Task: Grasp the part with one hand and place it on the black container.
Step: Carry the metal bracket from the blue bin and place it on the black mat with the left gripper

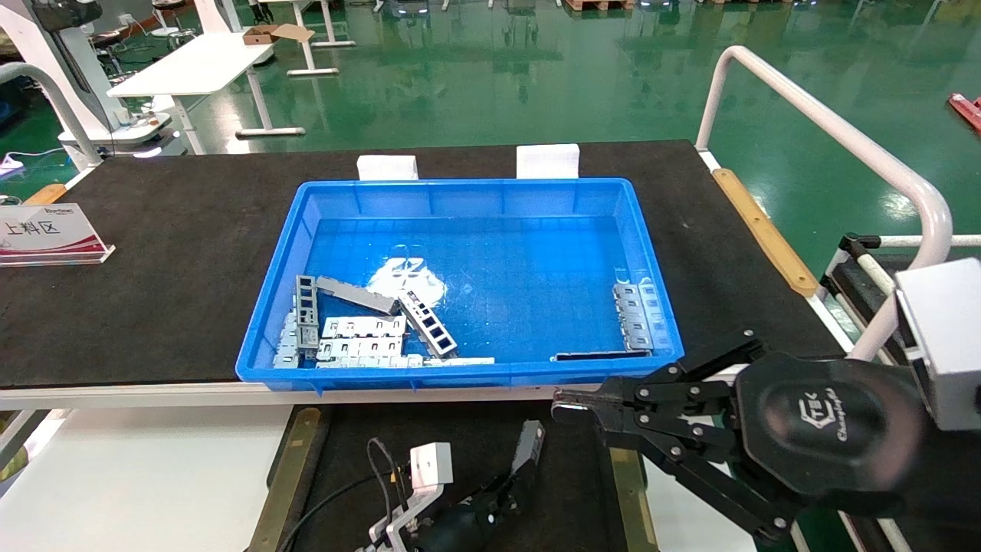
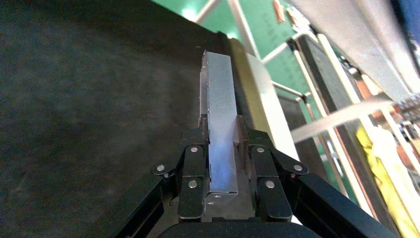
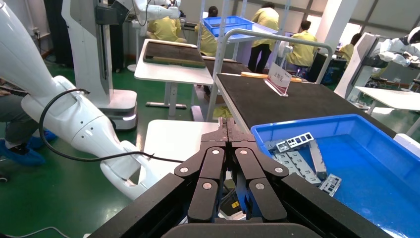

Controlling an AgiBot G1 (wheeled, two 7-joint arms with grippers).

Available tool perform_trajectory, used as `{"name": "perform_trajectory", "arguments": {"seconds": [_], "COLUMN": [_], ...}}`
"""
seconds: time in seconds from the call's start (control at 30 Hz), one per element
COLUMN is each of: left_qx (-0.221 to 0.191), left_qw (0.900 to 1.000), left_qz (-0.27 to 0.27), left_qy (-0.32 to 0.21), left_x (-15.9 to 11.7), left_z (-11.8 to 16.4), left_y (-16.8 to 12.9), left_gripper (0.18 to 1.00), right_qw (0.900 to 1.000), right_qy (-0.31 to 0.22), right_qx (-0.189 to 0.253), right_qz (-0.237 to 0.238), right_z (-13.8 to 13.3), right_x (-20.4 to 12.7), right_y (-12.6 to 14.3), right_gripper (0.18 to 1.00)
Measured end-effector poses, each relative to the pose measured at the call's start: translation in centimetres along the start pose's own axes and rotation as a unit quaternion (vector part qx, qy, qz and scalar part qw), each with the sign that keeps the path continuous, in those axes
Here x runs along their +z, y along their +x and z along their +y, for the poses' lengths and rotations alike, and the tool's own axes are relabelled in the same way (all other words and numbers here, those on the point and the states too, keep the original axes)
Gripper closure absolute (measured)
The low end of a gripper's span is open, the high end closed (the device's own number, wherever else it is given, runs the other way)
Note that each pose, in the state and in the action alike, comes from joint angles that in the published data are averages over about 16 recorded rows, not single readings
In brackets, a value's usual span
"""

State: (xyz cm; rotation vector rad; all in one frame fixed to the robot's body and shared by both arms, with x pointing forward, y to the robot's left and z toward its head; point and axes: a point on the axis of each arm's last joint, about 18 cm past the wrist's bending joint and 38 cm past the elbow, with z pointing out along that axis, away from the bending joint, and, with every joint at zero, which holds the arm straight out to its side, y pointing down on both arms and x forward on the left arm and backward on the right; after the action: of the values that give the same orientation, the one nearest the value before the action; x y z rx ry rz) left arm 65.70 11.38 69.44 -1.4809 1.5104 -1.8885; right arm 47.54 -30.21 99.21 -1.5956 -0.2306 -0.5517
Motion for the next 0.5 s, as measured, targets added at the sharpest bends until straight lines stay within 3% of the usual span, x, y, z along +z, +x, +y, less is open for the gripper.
{"name": "perform_trajectory", "arguments": {"seconds": [0.5], "left_qx": [-0.057], "left_qw": [0.9966], "left_qz": [-0.056], "left_qy": [0.023], "left_x": [0.96], "left_z": [0.35], "left_y": [-1.03], "left_gripper": [0.893], "right_qw": [1.000], "right_qy": [0.000], "right_qx": [0.000], "right_qz": [0.000], "right_z": [0.00], "right_x": [0.00], "right_y": [0.00], "right_gripper": [0.988]}}
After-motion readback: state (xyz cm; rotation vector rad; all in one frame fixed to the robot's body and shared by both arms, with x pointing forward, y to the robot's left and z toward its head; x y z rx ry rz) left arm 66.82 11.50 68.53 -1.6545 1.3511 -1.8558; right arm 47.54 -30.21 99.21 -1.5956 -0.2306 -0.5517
